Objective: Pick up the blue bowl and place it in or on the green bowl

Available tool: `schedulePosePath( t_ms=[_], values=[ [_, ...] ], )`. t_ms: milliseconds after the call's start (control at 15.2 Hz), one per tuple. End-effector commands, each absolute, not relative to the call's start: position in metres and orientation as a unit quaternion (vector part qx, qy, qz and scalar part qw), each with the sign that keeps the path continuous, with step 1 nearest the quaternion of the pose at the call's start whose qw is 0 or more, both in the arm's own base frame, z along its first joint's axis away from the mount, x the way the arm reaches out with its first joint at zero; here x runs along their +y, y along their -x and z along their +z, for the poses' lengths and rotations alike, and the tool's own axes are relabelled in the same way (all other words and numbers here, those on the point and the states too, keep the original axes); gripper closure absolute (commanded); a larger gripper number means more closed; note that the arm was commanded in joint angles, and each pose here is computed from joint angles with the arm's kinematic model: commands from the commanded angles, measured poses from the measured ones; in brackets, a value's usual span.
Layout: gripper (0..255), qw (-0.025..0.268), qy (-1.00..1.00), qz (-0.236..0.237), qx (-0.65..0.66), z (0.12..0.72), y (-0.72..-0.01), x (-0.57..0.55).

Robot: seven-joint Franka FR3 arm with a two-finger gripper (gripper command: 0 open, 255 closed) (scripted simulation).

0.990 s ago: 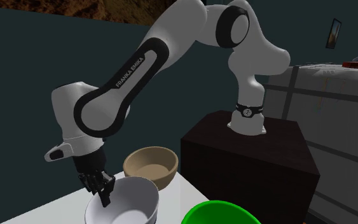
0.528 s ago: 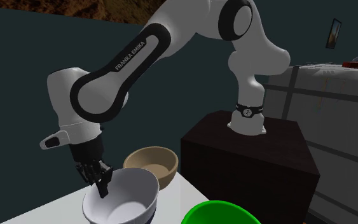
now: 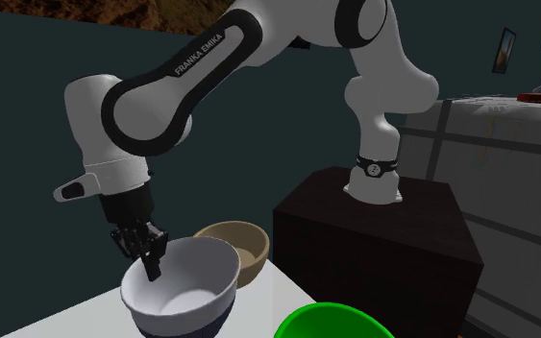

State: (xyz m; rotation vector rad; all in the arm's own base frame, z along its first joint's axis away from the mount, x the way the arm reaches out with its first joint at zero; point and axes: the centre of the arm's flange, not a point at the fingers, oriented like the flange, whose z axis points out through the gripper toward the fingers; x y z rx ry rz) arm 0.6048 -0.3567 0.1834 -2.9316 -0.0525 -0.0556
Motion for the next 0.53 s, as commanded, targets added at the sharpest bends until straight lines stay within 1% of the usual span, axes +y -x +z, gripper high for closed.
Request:
schedulePosePath(
  t_ms=[0, 462],
  values=[
    [255, 0.104, 0.994, -0.019, -0.018, 0.195, -0.606, -0.356],
    [255, 0.104, 0.994, -0.019, -0.018, 0.232, -0.606, -0.356]
  ],
)
